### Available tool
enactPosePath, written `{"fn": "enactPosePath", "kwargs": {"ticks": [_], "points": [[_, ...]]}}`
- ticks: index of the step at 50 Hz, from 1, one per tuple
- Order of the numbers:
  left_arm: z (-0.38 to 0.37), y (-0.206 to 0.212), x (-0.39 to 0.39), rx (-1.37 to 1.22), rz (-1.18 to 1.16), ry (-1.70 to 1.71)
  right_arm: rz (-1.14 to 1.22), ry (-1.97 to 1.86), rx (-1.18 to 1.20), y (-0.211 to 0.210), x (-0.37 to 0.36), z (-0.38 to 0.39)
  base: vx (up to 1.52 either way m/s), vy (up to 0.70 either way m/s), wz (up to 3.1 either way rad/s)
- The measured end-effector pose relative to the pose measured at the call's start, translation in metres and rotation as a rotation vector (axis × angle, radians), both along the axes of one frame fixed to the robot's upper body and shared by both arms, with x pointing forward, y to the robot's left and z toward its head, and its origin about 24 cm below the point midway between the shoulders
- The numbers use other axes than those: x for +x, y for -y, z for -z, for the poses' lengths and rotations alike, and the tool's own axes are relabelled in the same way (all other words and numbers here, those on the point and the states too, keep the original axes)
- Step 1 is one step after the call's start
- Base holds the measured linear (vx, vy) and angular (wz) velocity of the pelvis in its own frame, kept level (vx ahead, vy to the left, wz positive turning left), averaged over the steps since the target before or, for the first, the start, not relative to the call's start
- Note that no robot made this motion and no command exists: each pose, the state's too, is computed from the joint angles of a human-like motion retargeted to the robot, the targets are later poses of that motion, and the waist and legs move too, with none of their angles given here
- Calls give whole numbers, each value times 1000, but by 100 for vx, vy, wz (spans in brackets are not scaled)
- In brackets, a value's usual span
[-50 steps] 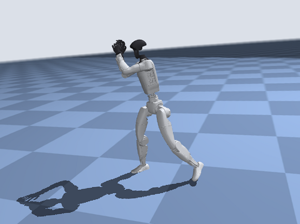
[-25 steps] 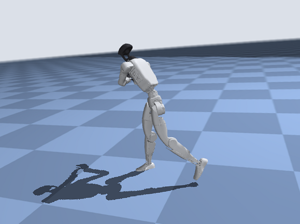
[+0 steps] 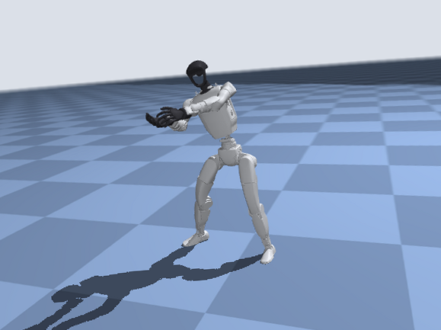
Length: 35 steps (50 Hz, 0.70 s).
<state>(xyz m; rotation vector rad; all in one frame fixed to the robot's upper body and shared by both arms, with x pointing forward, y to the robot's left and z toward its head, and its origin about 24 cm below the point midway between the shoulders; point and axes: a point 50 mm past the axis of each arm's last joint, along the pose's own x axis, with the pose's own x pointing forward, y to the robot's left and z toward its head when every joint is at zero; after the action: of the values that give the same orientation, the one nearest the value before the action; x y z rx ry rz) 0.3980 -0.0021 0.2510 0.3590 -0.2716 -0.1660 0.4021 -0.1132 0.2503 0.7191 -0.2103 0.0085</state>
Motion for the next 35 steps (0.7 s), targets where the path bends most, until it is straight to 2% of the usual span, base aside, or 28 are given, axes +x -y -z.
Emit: {"fn": "enactPosePath", "kwargs": {"ticks": [4,8,12,19,27,32,35], "points": [[-94,-2,-19,-57,-14,312,-95,319,4,-10,-23,-111,5,38,66],[-156,-13,-42,-90,-16,509,-75,516,-249,-34,-49,-178,9,27,55],[-181,-23,-51,-46,-7,582,33,580,-538,-48,-55,-202,10,14,65],[-178,-24,-47,4,36,538,21,566,-585,-52,-49,-193,4,3,34],[-119,-19,-31,-61,114,419,20,524,-562,-39,-34,-136,2,-3,-8],[-30,-32,-35,-440,149,280,-51,545,-547,-46,-47,-71,-3,-8,-58],[37,-61,-50,-700,96,153,-140,604,-708,-65,-68,-28,-11,-2,-57]]}}
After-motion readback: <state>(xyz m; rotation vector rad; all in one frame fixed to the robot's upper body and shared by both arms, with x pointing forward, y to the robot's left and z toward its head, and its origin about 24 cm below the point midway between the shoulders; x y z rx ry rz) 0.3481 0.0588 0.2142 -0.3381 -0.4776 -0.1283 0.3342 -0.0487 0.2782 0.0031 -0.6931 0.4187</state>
